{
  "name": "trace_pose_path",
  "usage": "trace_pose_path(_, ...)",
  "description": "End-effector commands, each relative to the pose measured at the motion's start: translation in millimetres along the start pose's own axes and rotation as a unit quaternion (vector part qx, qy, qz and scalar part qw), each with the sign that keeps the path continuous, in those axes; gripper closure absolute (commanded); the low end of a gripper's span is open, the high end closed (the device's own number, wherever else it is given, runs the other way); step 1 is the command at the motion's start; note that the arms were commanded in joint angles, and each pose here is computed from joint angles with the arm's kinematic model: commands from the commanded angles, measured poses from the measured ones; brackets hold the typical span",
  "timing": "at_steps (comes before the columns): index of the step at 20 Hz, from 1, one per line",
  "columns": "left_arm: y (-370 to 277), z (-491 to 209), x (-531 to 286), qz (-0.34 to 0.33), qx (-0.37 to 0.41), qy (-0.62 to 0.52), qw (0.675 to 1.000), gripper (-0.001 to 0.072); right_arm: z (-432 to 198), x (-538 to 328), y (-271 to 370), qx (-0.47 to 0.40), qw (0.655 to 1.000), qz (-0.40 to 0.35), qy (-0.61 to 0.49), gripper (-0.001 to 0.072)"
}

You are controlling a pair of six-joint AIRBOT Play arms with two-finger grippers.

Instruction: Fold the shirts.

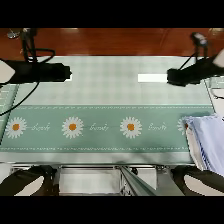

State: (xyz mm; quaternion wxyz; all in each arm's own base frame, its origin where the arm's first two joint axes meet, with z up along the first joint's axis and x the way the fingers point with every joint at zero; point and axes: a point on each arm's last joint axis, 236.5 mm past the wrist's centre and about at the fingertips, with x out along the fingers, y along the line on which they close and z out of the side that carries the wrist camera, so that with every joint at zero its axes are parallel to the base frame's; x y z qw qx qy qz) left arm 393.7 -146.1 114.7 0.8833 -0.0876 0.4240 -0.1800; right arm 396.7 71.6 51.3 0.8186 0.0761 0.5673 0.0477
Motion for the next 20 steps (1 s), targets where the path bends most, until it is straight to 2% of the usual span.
trace_pose_path(1, 47, -25, 25, 0.051, -0.026, 0.057, 0.997, 0.0681, -30, 50, -22, 0.009, 0.992, -0.101, 0.070, 0.0691)
trace_pose_path(20, 60, -30, 27, 0.060, -0.041, 0.068, 0.995, 0.0681, -35, 50, -32, 0.000, 0.989, -0.117, 0.085, 0.0691)
